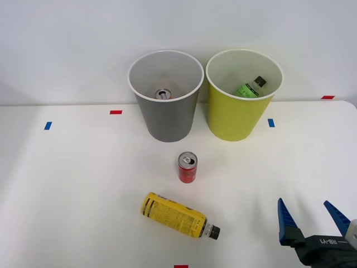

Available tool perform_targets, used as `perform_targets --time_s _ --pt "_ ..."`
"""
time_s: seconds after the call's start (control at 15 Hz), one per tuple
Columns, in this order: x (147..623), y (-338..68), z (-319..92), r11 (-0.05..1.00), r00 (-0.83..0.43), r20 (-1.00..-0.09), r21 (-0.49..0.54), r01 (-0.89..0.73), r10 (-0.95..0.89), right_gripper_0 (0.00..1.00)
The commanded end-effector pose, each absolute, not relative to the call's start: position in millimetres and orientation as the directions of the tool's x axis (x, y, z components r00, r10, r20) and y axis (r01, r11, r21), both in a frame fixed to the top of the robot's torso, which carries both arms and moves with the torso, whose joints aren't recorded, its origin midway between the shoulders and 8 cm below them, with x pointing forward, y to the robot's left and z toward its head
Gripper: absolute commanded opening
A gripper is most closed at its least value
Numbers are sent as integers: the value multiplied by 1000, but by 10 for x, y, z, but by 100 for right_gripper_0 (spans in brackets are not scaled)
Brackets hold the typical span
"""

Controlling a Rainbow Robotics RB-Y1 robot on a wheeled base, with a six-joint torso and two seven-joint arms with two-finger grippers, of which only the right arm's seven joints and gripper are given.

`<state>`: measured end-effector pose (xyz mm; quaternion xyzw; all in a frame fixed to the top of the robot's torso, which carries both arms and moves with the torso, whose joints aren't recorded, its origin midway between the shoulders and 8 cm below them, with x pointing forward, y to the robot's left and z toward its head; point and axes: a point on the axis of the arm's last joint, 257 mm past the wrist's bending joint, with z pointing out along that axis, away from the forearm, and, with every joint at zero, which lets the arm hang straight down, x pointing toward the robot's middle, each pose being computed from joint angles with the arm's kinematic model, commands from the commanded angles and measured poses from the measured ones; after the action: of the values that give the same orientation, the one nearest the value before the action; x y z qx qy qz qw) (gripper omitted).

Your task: Put cans in the gray bin, plastic bottles in the light green bin

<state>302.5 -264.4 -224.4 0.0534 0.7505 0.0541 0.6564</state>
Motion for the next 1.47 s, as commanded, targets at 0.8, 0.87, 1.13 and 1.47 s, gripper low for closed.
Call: perform_targets --time_s 0.8,0.87,1.13,1.47 --pt "2690 -2394 -2590 989 15 -992 -122 -77 -122 100" --pt "2644 -2362 -2569 992 23 -996 -93 -84 -92 100" --pt "2528 -2294 -2583 998 18 -999 -37 -57 -36 100" --pt "2467 -2234 -2768 998 60 -997 -56 -2 -56 100"
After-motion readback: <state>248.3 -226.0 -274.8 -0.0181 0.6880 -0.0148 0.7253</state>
